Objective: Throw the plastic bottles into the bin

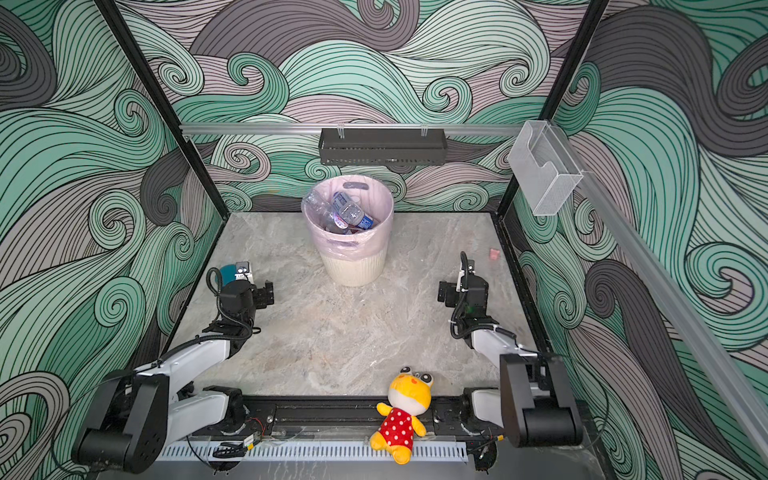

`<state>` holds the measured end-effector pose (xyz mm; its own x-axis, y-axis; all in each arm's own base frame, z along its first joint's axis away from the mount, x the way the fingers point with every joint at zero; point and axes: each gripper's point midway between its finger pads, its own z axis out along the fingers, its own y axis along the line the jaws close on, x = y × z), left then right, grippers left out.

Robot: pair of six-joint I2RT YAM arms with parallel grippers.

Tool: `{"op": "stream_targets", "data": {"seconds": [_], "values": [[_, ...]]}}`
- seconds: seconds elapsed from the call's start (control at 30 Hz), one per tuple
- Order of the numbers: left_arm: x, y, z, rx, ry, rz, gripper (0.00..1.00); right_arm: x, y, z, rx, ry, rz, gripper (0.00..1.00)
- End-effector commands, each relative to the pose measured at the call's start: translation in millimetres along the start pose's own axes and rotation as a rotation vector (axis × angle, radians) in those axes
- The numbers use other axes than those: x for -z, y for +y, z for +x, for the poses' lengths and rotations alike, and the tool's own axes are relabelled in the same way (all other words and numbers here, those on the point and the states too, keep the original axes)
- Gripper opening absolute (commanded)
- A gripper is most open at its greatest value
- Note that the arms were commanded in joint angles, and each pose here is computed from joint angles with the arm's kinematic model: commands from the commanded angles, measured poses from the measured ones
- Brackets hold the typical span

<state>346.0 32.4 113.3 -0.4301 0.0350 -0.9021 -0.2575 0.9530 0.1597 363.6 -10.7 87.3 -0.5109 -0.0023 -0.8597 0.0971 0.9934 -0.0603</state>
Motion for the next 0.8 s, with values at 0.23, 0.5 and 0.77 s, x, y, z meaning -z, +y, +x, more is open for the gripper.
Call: {"op": "stream_targets", "data": {"seconds": [0.23, 0.5, 0.77], "values": [[-36, -19, -5, 0.025, -0.073, 0.090, 0.98, -24, 9, -24, 0.009, -0.213, -0.053, 1.00], [-61, -11, 2, 0.097, 0.020, 0.141, 0.99, -26, 5, -22, -0.001, -0.178, -0.033, 1.00], [-60, -11, 4, 0.104, 0.044, 0.139, 0.99, -25, 5, -22, 0.002, -0.173, -0.034, 1.00]]}}
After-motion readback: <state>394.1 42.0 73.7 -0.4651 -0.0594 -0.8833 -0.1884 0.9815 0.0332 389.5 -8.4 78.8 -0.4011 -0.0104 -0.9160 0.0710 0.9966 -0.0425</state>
